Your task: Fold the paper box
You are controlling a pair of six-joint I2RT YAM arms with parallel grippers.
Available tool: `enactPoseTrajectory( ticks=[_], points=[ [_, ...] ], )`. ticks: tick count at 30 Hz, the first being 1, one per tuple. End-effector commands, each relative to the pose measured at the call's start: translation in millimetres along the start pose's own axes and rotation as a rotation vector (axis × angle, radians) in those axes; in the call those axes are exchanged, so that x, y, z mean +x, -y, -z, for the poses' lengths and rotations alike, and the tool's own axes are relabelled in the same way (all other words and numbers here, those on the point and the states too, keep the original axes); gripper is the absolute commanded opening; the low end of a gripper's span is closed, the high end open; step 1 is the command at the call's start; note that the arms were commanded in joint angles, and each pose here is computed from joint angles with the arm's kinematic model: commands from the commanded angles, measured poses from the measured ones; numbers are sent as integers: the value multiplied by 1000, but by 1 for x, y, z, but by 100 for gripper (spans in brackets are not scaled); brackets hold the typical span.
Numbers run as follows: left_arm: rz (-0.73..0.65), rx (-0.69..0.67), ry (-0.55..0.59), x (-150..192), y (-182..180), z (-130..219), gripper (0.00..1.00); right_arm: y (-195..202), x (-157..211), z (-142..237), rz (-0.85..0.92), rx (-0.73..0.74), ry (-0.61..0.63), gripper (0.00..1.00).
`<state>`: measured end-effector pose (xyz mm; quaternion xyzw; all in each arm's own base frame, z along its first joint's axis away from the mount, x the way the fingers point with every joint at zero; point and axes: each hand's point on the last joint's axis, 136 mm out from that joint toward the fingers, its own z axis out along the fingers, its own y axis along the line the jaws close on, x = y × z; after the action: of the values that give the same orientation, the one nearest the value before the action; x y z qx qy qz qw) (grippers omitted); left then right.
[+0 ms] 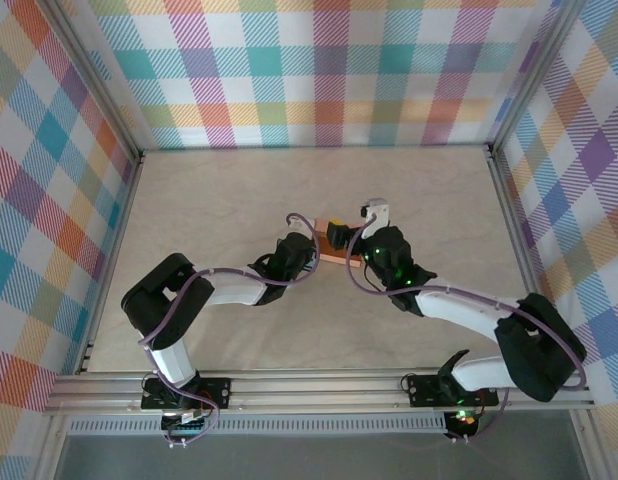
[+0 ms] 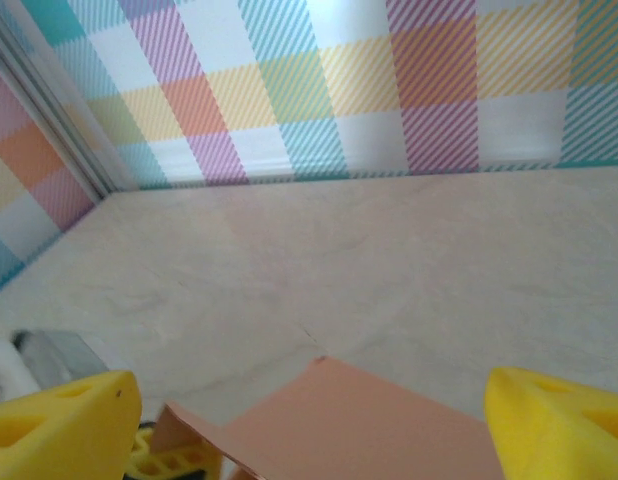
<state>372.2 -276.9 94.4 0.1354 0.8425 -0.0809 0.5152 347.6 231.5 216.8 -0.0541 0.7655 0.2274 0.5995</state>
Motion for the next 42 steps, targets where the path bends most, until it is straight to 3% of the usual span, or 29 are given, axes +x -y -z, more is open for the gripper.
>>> enactPoseTrajectory(
  ticks=[1, 4, 8, 9, 10, 13, 21, 24, 29, 32, 35, 39, 42],
  points=[
    [-32, 13, -8, 4, 7, 0, 0, 5, -11, 0, -89, -2, -31, 88],
    [-34, 26, -2, 2, 10, 2, 0, 22, -4, -2, -153, 53, -83, 87],
    [-44, 36, 1, 6, 11, 3, 7, 60, 21, -8, -352, 191, -279, 86],
    [-43, 36, 0, 8, 11, 4, 12, 62, 27, -10, -381, 191, -311, 86],
    [-39, 37, -1, 9, 10, 5, 25, 63, 34, -13, -419, 184, -349, 86],
    [-39, 84, -1, 10, 15, 12, 49, 63, 51, -20, -478, 175, -408, 86],
    [-78, 142, 18, 9, 14, 52, 93, 63, 80, -33, -520, 170, -495, 85],
    [-94, 262, 68, 4, 24, 82, 96, 66, 92, -36, -523, 181, -521, 85],
    [33, 272, 123, -32, 11, 106, 100, 63, 107, -40, -506, 136, -551, 83],
    [260, 315, 63, -57, -2, 101, 100, 61, 114, -41, -497, 110, -559, 76],
    [386, 306, -42, -70, -9, 87, 100, 61, 119, -39, -482, 96, -568, 71],
    [475, 242, -196, -64, -18, 56, 99, 57, 123, -38, -460, 65, -582, 65],
    [499, 226, -263, -54, -22, 34, 88, 58, 127, -38, -455, 59, -590, 53]
  ],
)
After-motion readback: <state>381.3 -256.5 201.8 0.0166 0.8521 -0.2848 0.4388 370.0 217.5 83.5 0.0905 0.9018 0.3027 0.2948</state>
